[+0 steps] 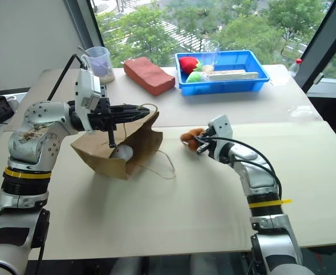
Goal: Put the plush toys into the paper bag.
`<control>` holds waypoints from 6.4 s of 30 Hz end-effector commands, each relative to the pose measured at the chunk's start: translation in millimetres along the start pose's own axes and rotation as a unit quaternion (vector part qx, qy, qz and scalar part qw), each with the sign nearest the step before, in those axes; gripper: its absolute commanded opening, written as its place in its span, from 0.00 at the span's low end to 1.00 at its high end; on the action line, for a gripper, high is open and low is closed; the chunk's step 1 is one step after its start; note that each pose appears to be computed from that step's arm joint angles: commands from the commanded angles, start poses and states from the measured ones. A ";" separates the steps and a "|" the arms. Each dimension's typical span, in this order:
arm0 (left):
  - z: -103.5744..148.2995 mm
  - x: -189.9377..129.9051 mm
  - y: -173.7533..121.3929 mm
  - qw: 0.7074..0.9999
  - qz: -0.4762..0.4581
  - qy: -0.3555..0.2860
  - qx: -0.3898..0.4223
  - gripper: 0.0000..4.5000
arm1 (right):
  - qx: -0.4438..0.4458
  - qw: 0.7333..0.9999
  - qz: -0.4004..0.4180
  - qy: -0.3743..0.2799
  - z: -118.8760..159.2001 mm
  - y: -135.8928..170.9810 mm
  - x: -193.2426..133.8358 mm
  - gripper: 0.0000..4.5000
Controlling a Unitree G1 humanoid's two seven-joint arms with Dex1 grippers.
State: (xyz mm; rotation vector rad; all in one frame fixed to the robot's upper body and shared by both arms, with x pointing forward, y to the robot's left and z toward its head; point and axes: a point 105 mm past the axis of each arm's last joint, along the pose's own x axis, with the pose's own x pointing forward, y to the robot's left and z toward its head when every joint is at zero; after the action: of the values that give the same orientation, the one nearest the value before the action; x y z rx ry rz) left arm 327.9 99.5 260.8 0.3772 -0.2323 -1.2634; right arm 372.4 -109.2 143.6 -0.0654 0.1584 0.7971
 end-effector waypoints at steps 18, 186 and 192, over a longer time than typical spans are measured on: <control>19.1 5.8 -1.3 0.999 -0.017 -0.017 0.032 0.00 | 0.002 0.987 0.154 -0.051 44.8 101.9 77.1 0.01; -59.7 12.7 -39.5 0.975 0.181 -0.037 -0.126 0.01 | -0.300 0.920 0.252 -0.009 209.1 86.4 -97.5 1.00; -52.7 11.4 -50.5 0.989 -0.081 -0.021 -0.124 0.01 | -0.272 0.928 0.253 0.010 232.0 69.4 -131.1 1.00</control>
State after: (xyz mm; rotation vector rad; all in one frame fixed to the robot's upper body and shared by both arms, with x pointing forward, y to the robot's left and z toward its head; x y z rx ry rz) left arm 312.9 87.0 197.8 0.1489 -0.0970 -1.3236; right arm 266.6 -122.2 384.3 -0.5907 -0.0161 1.3247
